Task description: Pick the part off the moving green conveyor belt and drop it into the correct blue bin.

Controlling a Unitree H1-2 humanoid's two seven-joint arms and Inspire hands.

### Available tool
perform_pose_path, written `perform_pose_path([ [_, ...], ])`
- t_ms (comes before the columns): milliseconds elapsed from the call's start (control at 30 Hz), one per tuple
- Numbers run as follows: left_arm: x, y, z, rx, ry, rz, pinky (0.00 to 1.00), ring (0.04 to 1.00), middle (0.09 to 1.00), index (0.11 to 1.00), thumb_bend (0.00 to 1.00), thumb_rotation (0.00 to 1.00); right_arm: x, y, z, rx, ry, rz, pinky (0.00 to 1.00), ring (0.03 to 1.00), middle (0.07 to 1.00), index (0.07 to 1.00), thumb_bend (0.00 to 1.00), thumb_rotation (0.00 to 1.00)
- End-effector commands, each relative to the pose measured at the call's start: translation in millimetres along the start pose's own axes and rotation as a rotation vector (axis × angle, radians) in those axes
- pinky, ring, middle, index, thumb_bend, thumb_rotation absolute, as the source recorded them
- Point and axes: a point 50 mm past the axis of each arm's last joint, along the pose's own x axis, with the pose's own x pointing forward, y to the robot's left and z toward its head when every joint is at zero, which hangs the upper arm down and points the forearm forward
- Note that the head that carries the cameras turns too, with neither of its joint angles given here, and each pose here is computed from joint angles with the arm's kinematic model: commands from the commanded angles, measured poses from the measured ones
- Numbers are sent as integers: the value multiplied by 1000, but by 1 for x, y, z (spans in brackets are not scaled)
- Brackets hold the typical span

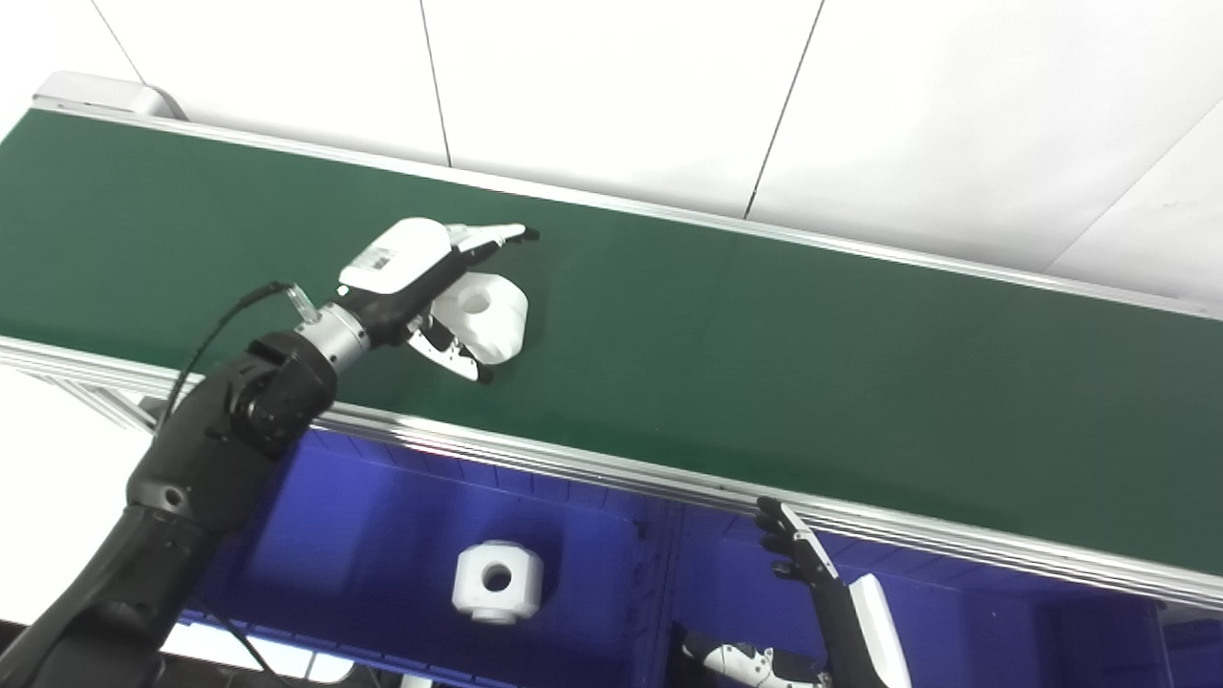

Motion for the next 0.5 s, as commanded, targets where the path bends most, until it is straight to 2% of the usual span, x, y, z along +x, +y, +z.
perform_pose_path([
  [0,11,12,4,-18,-26,69,778,840,877,878,840,0,-2,-4,10,15,-36,-15,764,831,859,902,805,307],
  [67,13,3,5,-85,-31,87,662,770,841,842,819,0,-2,-4,10,13,-39,-17,765,832,859,901,805,302],
  [133,15,-3,5,-116,-35,95,588,723,817,818,799,0,-2,-4,10,15,-42,-19,767,833,860,900,805,297],
  [233,17,-9,8,-118,-37,95,575,683,749,750,728,0,-3,-4,11,18,-47,-21,763,832,860,898,804,297],
  [267,18,-11,10,-115,-37,95,527,631,703,713,679,0,-3,-4,11,17,-48,-22,765,832,860,898,802,296],
  [300,18,-13,11,-115,-42,99,465,524,621,641,596,0,-3,-4,11,18,-45,-21,766,833,860,899,801,298],
  [367,19,-16,14,-111,-41,103,424,435,550,575,526,0,-4,-4,11,18,-36,-18,773,838,864,902,799,303],
  [467,19,-17,18,-100,-39,104,415,403,522,536,498,0,-4,-4,12,18,-39,-19,774,838,863,902,799,303],
])
